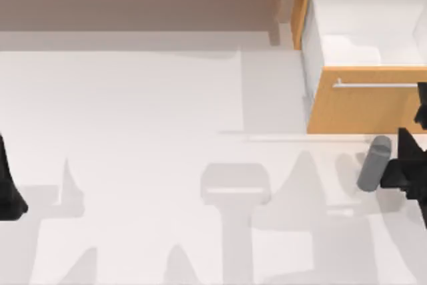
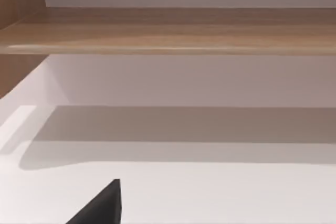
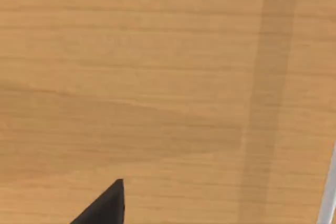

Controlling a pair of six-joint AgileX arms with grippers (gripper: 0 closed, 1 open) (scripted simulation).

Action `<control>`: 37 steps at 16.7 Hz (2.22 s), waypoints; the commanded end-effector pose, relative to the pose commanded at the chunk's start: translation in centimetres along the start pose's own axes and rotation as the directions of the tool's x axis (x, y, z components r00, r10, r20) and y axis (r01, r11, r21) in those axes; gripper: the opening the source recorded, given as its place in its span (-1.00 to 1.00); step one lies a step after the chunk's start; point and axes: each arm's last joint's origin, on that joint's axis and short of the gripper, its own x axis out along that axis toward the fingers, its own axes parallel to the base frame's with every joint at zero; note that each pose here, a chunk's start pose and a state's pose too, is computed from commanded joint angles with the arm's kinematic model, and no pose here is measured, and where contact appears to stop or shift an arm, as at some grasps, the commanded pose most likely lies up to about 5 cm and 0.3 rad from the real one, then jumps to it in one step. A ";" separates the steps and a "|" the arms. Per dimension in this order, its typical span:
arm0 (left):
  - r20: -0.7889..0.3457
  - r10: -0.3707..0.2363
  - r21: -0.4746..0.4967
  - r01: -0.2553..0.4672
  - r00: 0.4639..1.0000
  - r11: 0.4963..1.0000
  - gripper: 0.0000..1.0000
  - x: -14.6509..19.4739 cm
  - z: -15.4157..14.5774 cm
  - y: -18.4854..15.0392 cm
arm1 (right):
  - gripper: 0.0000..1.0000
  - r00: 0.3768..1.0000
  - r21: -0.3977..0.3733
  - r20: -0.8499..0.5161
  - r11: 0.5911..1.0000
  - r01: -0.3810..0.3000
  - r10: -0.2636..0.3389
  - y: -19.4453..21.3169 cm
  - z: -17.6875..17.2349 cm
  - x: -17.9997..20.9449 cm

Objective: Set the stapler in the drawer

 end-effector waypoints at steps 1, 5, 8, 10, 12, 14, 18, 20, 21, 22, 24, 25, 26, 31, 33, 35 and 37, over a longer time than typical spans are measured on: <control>0.000 0.000 0.000 0.000 1.000 1.000 1.00 0.0 0.0 0.0 | 1.00 1.000 0.000 0.000 1.000 0.000 0.000 0.0 0.0 -0.1; 0.000 0.000 0.000 0.000 1.000 1.000 1.00 0.0 0.0 0.0 | 1.00 0.998 -0.021 -0.002 0.997 -0.069 0.069 1.2 -0.1 0.0; 0.000 0.000 0.000 0.000 1.000 1.000 1.00 0.0 0.0 0.0 | 1.00 0.998 0.027 0.005 0.998 -0.058 0.058 0.2 0.3 0.6; 0.000 0.000 0.000 0.000 1.000 1.000 1.00 0.0 0.0 0.0 | 1.00 0.998 0.078 0.013 0.995 -0.068 0.068 -0.8 0.6 1.1; 0.000 0.000 0.000 0.000 1.000 1.000 1.00 0.0 0.0 0.0 | 1.00 0.995 0.138 0.018 0.985 -0.101 0.100 -1.8 0.9 1.6; 0.000 0.000 0.000 0.000 1.000 1.000 1.00 0.0 0.0 0.0 | 1.00 0.988 0.204 0.020 0.967 -0.153 0.152 -3.0 1.0 2.2; 0.000 0.000 0.000 0.000 1.000 1.000 1.00 0.0 0.0 0.0 | 1.00 0.954 0.360 0.004 0.890 -0.280 0.299 -5.9 0.3 3.1; 0.000 0.000 0.000 0.000 1.000 1.000 1.00 0.0 0.0 0.0 | 1.00 0.923 0.449 -0.016 0.827 -0.338 0.385 -7.6 -0.6 3.3; 0.000 0.000 0.000 0.000 1.000 1.000 1.00 0.0 0.0 0.0 | 1.00 0.901 0.496 -0.029 0.789 -0.363 0.432 -8.4 -1.2 3.3; 0.000 0.000 0.000 0.000 1.000 1.000 1.00 0.0 0.0 0.0 | 1.00 0.875 0.543 -0.043 0.746 -0.385 0.483 -9.1 -1.8 3.1; 0.000 0.000 0.000 0.000 1.000 1.000 1.00 0.0 0.0 0.0 | 1.00 0.803 0.637 -0.072 0.647 -0.420 0.592 -10.3 -3.3 2.5; 0.000 0.000 0.000 0.000 1.000 1.000 1.00 0.0 0.0 0.0 | 1.00 0.754 0.683 -0.085 0.589 -0.431 0.651 -10.7 -4.1 2.1; 0.000 0.000 0.000 0.000 1.000 1.000 1.00 0.0 0.0 0.0 | 1.00 0.697 0.728 -0.097 0.528 -0.437 0.711 -10.8 -4.9 1.6; 0.000 0.000 0.000 0.000 1.000 1.000 1.00 0.0 0.0 0.0 | 1.00 0.333 0.913 -0.095 0.215 -0.346 0.938 -10.6 -8.3 -1.5; 0.000 0.000 0.000 0.000 1.000 1.000 1.00 0.0 0.0 0.0 | 1.00 0.196 0.955 -0.066 0.119 -0.271 0.978 -10.4 -9.2 -2.6; 0.000 0.000 0.000 0.000 1.000 1.000 1.00 0.0 0.0 0.0 | 1.00 0.091 0.979 -0.033 0.051 -0.199 0.995 -10.3 -9.9 -3.4; 0.000 0.000 0.000 0.000 1.000 1.000 1.00 0.0 0.0 0.0 | 1.00 0.026 0.989 -0.007 0.011 -0.148 1.000 -10.2 -10.3 -3.9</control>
